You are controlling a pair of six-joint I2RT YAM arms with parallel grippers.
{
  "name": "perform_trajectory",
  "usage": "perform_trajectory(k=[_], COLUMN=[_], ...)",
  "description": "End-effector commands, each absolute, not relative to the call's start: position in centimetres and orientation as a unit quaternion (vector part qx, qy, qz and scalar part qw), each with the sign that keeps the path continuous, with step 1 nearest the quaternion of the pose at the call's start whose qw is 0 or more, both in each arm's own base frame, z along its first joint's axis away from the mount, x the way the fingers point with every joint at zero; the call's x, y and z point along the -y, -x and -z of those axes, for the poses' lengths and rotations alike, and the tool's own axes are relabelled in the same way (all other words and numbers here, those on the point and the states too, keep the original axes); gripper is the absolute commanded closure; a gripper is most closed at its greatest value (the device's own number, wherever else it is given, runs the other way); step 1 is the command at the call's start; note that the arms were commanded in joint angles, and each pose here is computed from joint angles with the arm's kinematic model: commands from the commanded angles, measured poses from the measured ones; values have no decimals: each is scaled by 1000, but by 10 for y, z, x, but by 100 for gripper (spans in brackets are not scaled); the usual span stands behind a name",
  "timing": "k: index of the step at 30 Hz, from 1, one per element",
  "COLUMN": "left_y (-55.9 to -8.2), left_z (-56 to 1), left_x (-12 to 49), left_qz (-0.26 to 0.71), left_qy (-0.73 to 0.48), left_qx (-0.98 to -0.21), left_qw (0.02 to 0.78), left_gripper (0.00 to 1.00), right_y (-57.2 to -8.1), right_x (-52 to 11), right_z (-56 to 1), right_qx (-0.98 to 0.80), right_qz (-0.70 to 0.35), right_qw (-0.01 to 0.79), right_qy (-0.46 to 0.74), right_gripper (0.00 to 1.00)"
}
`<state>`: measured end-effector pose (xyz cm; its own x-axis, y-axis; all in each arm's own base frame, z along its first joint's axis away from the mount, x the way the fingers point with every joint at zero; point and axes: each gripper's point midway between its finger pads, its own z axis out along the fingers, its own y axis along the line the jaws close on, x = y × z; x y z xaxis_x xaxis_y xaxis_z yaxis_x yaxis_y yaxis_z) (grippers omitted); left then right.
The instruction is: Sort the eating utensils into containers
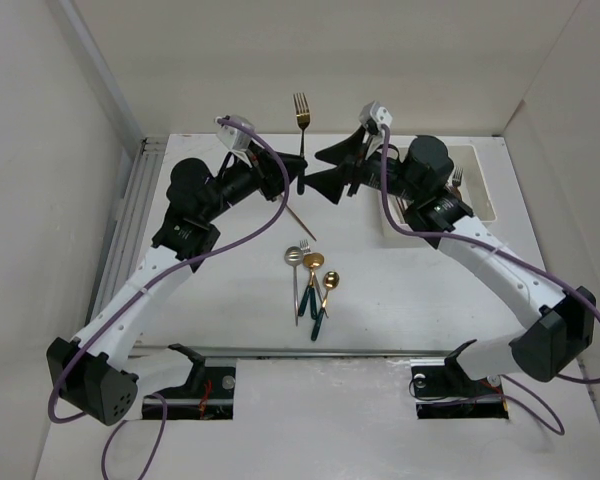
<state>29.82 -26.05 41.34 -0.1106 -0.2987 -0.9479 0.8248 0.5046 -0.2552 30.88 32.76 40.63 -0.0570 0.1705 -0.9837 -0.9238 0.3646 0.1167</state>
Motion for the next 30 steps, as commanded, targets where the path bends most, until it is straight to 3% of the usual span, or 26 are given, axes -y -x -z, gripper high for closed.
perform_trajectory(k=[1, 9, 16, 19, 20, 22, 23, 26, 27, 28, 30], left_y=[-281, -281, -281, -283, -283, -283, -284, -289, -293, -297, -314], left_z=[-458, -464, -449, -446, -441, -442, -437, -429, -428, -428, -413], left_x=[258, 259, 262, 262, 262, 262, 263, 261, 261, 259, 255], left_qz=[464, 467, 481, 485, 484, 487, 487, 472, 465, 455, 422], left_qy=[-236, -235, -226, -217, -216, -214, -213, -210, -209, -206, -187], left_qx=[-537, -534, -550, -557, -560, -561, -565, -578, -584, -590, -625], left_qw=[664, 665, 644, 639, 636, 634, 631, 631, 632, 634, 629], left_gripper=[100, 100, 100, 100, 100, 100, 100, 100, 90, 55, 17], right_y=[-297, -301, -299, -298, -295, -294, -296, -298, -307, -310, -337], right_x=[-324, -344, -363, -364, -364, -364, -364, -364, -356, -351, -328], right_z=[-409, -411, -422, -428, -430, -435, -436, -428, -423, -422, -411], right_qx=[-548, -547, -529, -521, -516, -510, -512, -522, -534, -540, -578], right_qz=[-456, -471, -503, -513, -518, -524, -522, -523, -513, -508, -478], right_qw=[599, 586, 568, 571, 571, 573, 576, 570, 577, 579, 589], right_qy=[364, 368, 380, 372, 373, 369, 366, 359, 345, 339, 300], right_gripper=[25, 26, 39, 58, 58, 88, 99, 100, 100, 100, 100])
